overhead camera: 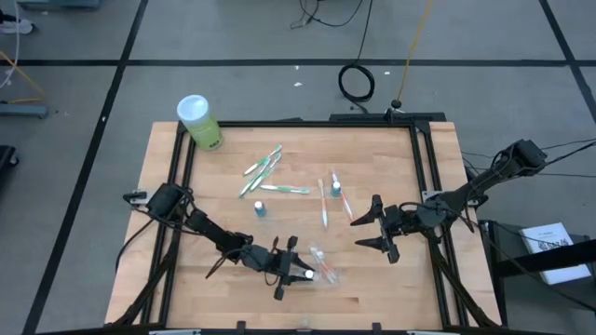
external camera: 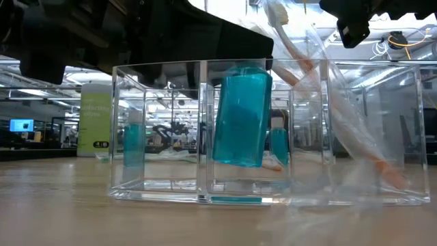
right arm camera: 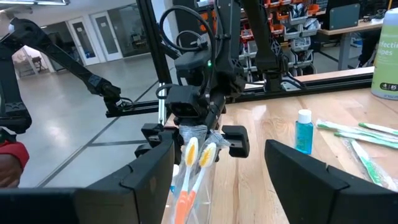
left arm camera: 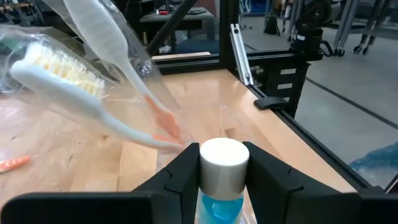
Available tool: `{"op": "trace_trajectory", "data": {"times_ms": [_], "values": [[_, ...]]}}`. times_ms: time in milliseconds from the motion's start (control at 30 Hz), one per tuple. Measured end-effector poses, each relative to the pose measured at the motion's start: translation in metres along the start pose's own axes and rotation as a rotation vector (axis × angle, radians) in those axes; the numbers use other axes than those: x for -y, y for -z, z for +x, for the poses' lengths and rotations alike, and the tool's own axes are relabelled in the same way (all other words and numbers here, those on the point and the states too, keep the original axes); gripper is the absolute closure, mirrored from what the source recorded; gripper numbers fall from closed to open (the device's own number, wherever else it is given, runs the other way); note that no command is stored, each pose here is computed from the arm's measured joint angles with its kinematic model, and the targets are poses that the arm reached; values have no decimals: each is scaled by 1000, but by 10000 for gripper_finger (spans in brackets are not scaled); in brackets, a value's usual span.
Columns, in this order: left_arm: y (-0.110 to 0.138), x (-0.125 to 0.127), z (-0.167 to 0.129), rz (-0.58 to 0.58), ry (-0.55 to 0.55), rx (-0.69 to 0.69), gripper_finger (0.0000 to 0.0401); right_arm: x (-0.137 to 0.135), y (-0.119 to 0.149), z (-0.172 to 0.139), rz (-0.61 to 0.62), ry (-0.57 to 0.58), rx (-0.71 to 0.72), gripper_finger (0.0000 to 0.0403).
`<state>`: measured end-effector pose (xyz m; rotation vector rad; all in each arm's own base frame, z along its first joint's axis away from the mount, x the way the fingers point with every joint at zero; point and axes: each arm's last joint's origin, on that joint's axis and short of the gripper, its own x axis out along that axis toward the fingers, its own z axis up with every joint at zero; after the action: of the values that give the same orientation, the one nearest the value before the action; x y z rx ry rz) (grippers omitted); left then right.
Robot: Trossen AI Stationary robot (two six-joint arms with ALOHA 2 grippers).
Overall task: Pick & Place toothbrushing station
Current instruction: Put the mouthwash into the transparent organizer, then adjust the transparent organizer
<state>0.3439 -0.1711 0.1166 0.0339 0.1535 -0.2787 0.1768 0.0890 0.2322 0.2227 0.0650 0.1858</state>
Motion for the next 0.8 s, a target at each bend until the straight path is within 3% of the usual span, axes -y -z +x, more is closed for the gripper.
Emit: {"op": "trace_trajectory", "data": {"times_ms": [200, 500, 800], "values": [[0, -1, 0, -12, 4, -6, 293, 0, 0, 0, 0, 0, 0, 161], [1, -4, 1, -58, -7, -12, 224, 0, 1, 0, -2, 1, -7, 161], [0, -4, 1, -59, -2, 17, 206, 0, 1, 0, -2, 1, -7, 161]]}}
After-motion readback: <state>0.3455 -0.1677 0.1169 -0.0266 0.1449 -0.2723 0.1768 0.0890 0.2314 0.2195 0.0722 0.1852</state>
